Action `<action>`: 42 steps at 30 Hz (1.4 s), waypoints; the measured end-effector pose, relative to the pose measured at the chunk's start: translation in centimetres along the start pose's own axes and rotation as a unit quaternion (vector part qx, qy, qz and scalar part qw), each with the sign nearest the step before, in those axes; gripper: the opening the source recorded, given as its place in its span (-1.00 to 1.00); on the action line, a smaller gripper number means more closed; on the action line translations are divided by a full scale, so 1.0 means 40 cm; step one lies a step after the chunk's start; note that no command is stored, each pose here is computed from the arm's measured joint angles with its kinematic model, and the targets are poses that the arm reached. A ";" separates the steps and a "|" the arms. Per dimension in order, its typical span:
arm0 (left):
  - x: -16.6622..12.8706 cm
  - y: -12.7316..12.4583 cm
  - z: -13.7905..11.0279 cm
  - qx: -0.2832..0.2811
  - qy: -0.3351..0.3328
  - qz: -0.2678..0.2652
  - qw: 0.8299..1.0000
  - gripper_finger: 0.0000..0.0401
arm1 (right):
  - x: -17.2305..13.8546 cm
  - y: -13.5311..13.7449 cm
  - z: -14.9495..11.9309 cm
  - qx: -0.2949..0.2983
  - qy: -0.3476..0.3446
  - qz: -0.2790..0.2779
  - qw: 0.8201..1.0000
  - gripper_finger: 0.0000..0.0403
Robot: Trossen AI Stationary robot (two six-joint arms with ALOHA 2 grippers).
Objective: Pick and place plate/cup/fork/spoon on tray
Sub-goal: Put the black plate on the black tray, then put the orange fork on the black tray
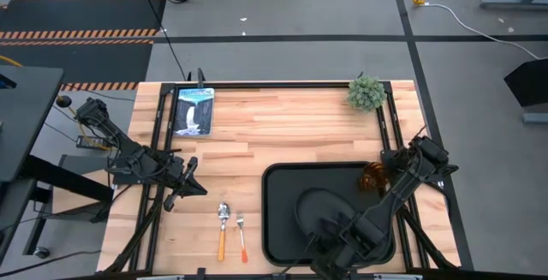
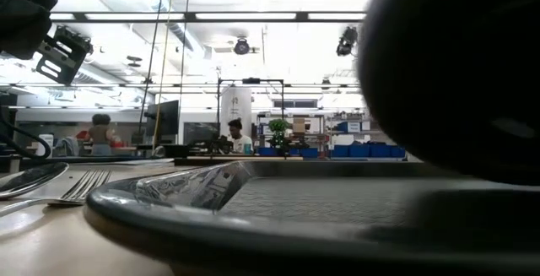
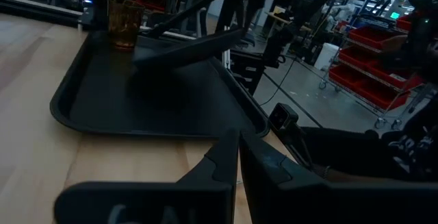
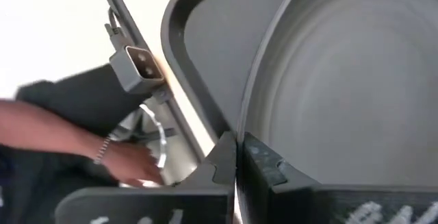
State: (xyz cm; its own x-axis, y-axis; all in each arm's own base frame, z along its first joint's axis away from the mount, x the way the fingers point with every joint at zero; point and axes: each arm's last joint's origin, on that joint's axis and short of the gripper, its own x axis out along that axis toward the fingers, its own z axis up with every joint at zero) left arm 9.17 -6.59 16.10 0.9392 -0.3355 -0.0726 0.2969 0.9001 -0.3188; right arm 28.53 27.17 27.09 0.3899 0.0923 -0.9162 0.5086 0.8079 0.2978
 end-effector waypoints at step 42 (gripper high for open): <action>0.000 0.000 0.000 0.000 0.000 0.000 1.000 -0.89 | 0.095 -0.080 0.010 0.201 0.132 -0.073 0.968 -0.31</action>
State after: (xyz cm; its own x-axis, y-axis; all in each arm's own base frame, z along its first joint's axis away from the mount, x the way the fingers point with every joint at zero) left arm 9.17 -6.59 16.10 0.9392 -0.3356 -0.0724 0.2969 0.8999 -0.3193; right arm 28.69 24.73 22.76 0.1084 0.1833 -0.9771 0.8219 0.5363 0.1918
